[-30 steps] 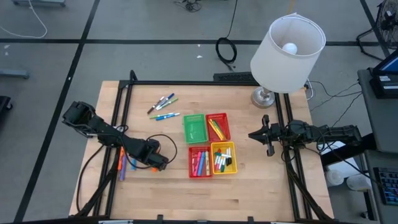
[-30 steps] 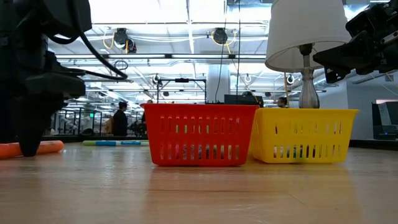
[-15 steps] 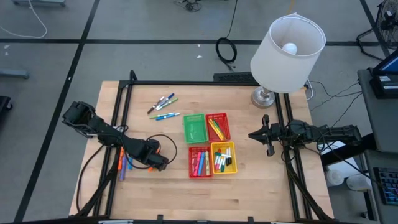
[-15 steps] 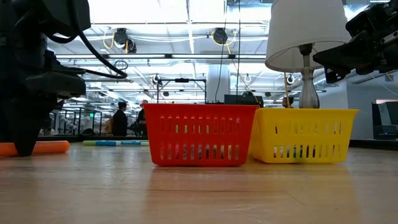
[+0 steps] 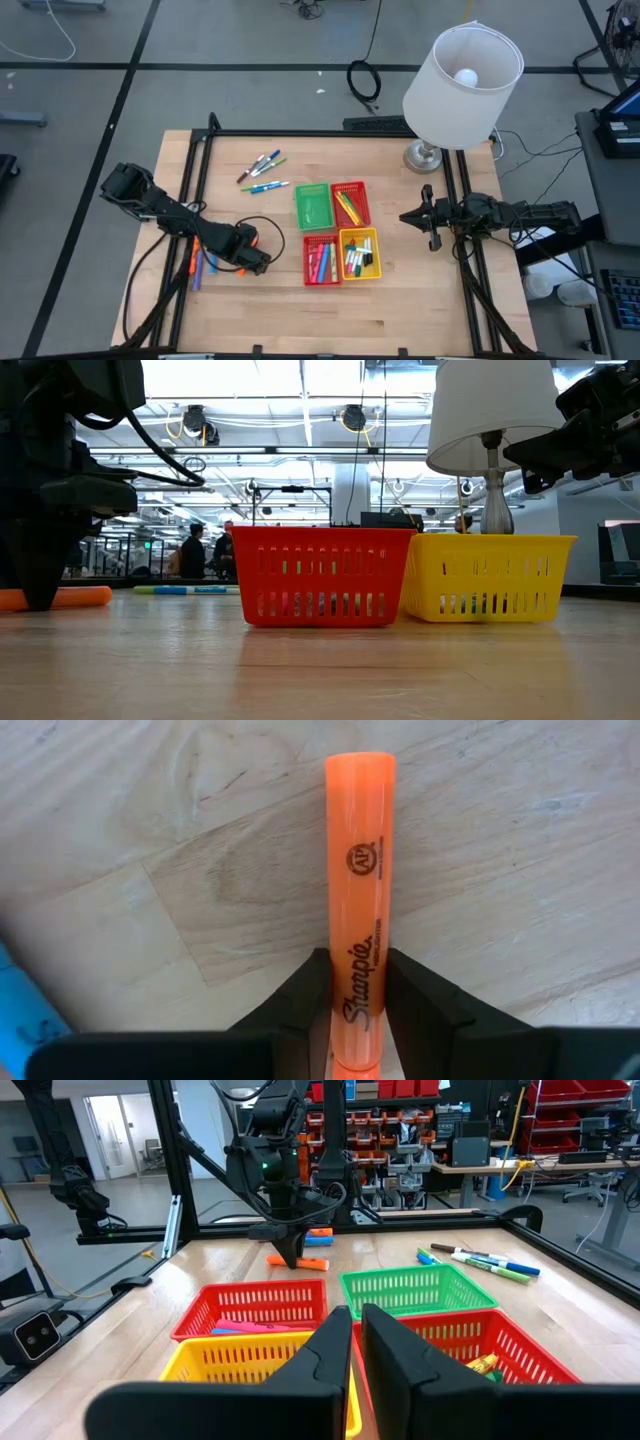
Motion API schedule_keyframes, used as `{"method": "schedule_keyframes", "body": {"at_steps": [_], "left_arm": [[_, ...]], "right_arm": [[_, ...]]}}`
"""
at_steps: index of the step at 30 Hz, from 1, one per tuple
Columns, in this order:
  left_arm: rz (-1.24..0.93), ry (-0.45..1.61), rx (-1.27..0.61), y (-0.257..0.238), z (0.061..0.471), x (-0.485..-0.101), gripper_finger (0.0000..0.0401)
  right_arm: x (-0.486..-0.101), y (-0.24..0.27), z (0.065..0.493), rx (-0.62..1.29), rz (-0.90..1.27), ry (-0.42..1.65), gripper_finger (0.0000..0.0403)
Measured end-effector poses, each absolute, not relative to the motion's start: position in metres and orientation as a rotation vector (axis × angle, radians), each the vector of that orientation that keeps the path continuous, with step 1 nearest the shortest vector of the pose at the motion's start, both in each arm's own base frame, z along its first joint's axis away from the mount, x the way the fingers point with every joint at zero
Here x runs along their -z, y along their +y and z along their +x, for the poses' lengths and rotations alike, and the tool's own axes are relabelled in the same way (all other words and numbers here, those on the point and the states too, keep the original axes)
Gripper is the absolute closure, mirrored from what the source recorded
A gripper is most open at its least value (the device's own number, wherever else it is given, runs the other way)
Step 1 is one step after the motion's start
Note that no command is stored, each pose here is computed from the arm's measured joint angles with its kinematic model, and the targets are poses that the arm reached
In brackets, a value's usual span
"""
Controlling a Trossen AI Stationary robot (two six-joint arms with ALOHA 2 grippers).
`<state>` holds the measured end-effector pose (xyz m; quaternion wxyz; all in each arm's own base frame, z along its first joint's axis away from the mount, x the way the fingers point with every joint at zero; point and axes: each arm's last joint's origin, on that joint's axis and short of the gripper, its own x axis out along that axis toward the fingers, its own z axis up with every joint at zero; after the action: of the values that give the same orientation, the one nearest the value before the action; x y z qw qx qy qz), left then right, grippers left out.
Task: Pick & Place Markers
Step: Put the large orange highlighter into the bottom red bin
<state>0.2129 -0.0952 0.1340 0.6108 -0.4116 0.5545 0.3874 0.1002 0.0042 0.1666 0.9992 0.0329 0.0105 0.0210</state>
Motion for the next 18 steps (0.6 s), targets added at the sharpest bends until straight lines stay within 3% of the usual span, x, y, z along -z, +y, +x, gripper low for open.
{"method": "schedule_keyframes", "body": {"at_steps": [14,18], "left_arm": [[-0.944,1.279,-0.89,-0.0952,0.213,-0.1339,0.0309],[-0.833,1.288,-0.792,-0.0956,0.2149,-0.1349,0.0309]], "right_arm": [[-0.1666,0.0042,0.1002,-0.042,0.066,0.021,0.0385],[-0.1666,0.0042,0.1002,-0.042,0.065,0.021,0.0385]]}}
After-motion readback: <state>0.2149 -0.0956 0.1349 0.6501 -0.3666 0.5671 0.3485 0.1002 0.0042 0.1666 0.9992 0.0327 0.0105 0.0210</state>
